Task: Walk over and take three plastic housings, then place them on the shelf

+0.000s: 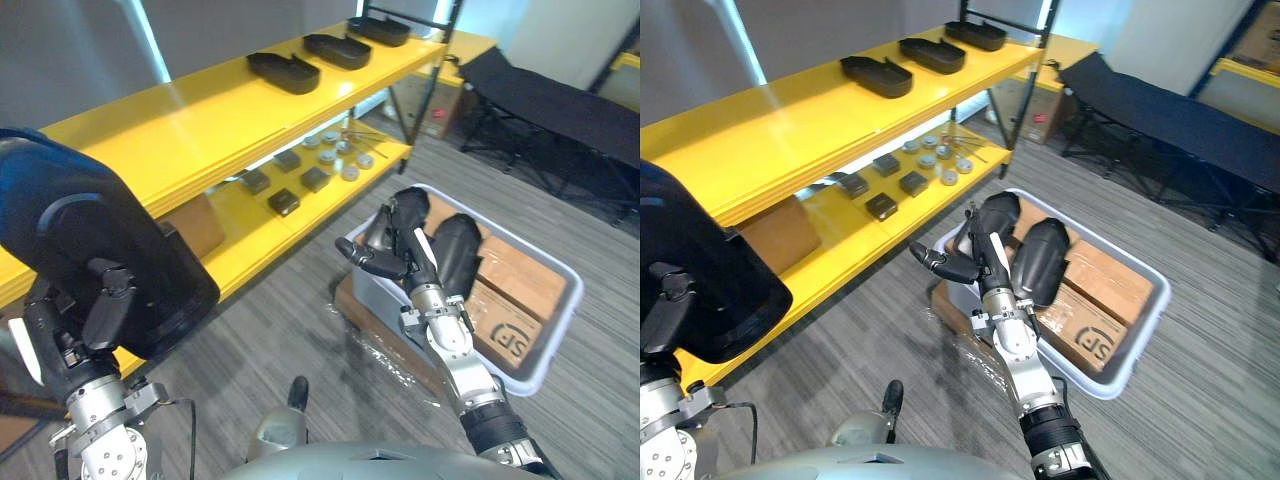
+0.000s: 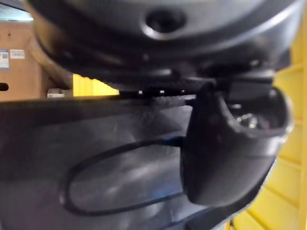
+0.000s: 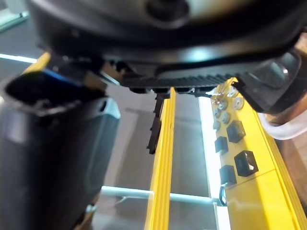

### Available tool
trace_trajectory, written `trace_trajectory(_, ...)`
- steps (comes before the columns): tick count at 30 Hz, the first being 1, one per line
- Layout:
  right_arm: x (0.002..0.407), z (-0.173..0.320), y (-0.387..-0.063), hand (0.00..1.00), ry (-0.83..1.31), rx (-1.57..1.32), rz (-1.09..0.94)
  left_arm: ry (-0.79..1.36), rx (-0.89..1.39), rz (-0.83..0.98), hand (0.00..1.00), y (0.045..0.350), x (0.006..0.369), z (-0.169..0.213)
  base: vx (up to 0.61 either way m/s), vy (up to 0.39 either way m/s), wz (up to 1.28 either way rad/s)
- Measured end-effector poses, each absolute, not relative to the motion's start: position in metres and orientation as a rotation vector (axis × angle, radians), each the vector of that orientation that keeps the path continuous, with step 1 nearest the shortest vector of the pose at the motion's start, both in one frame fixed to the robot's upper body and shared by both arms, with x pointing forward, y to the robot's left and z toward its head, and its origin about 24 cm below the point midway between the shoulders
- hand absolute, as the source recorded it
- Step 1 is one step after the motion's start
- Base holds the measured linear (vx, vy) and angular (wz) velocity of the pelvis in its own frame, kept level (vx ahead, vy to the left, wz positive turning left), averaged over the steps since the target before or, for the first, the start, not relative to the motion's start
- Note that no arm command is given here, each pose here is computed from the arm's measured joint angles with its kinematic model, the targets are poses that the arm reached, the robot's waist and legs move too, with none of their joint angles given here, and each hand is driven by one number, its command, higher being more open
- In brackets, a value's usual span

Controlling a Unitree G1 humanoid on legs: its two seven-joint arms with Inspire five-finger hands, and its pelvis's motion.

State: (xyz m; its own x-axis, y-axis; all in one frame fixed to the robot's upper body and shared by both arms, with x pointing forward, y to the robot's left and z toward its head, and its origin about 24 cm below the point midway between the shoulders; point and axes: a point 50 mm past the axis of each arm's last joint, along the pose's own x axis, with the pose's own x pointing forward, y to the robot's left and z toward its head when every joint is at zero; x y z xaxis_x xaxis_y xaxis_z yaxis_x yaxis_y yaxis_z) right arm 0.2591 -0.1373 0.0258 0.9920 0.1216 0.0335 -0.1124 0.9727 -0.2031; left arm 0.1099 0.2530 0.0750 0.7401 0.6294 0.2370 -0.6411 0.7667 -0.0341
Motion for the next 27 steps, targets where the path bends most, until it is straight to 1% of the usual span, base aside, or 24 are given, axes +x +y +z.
trace_trajectory(4, 0.26, 0.027, -0.143, 1.0, -0.051, -0.194, 0.088, -0.286, 0.019, 0.639, 0.0, 0.25, 0.117, 0.079, -0.1, 0.076, 0.18)
trace_trajectory(6, 0.259, 0.028, -0.148, 1.0, -0.057, -0.191, 0.056, -0.337, 0.009, 0.584, 0.0, 0.249, 0.128, 0.087, -0.07, 0.025, 0.42)
trace_trajectory(8, 0.252, 0.024, -0.165, 1.0, -0.046, -0.187, -0.013, -0.405, -0.012, 0.476, 0.0, 0.238, 0.151, 0.097, -0.06, 0.014, 0.93)
trace_trajectory(10, 0.251, 0.025, -0.171, 1.0, -0.052, -0.192, -0.026, -0.433, -0.011, 0.422, 0.0, 0.233, 0.157, 0.101, -0.08, -0.019, 0.43)
trace_trajectory(15, 0.246, 0.036, -0.176, 1.0, -0.113, -0.241, 0.026, -0.399, -0.021, 0.403, 0.0, 0.228, 0.152, 0.094, -0.13, -0.088, 0.19)
trace_trajectory(19, 0.241, 0.044, -0.18, 1.0, -0.152, -0.273, 0.065, -0.321, -0.014, 0.401, 0.0, 0.229, 0.146, 0.079, -0.06, -0.06, 0.26)
trace_trajectory(23, 0.24, 0.045, -0.178, 1.0, -0.168, -0.265, 0.078, -0.257, 0.001, 0.391, 0.0, 0.23, 0.135, 0.069, 0.07, -0.016, -0.06)
trace_trajectory(27, 0.241, 0.047, -0.173, 1.0, -0.191, -0.227, 0.044, -0.272, 0.001, 0.371, 0.0, 0.229, 0.139, 0.072, 0.16, 0.056, 0.16)
